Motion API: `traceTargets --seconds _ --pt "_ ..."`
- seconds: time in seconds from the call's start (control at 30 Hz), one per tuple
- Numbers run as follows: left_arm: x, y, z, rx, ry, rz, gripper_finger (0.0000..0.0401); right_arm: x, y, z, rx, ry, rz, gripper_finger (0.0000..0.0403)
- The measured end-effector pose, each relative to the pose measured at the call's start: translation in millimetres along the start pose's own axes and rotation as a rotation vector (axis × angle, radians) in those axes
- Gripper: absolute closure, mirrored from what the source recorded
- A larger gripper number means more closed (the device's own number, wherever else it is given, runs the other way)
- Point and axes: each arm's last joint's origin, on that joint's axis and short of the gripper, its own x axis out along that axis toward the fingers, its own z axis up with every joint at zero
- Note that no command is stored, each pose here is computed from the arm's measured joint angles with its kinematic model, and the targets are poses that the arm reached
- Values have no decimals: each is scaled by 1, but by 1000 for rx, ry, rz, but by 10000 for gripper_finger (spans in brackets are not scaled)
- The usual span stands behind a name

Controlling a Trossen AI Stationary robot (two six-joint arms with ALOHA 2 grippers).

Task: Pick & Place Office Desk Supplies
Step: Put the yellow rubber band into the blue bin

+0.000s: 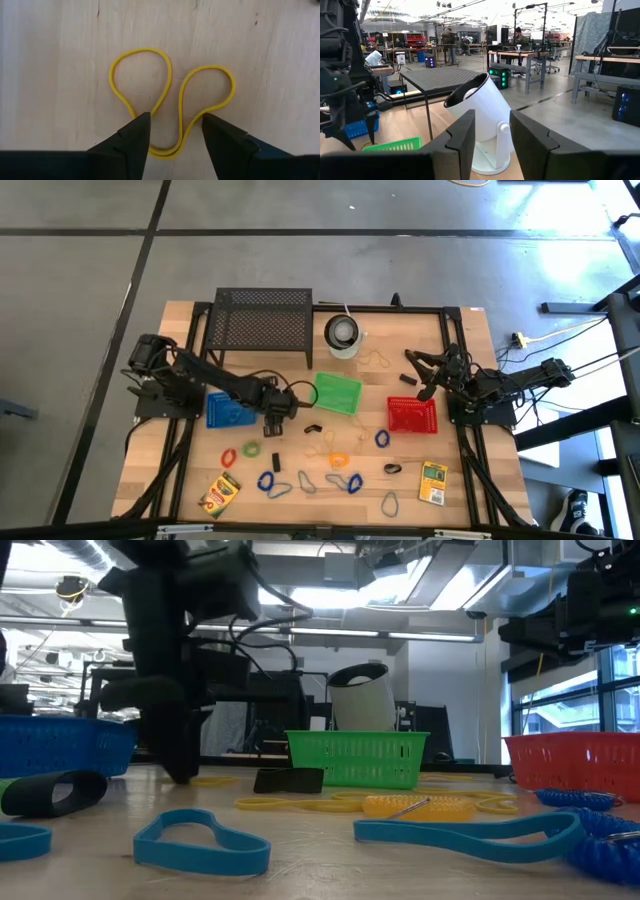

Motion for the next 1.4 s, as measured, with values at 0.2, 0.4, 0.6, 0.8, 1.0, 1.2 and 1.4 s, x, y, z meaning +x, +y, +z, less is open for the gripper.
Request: traceTargets --seconds 0.2,0.4,0.6,0.8,1.0,1.2,1.4 --pt "4 17 4 -72 33 -74 236 0 0 0 0 0 1 280" --pt "6 25 5 -103 41 -87 257 0 0 0 -2 0 1 280" --pt "6 24 5 -97 37 -73 300 0 0 0 -6 0 1 280" --pt "6 22 7 -144 2 -66 364 0 0 0 -6 0 0 280" --pt "0 23 11 -169 -61 -87 395 0 0 0 -7 0 0 280" --pt "-25 23 18 -182 -191 -140 399 0 0 0 -7 0 0 280" --pt "-63 17 31 -152 -468 -224 399 0 0 0 -18 1 0 280"
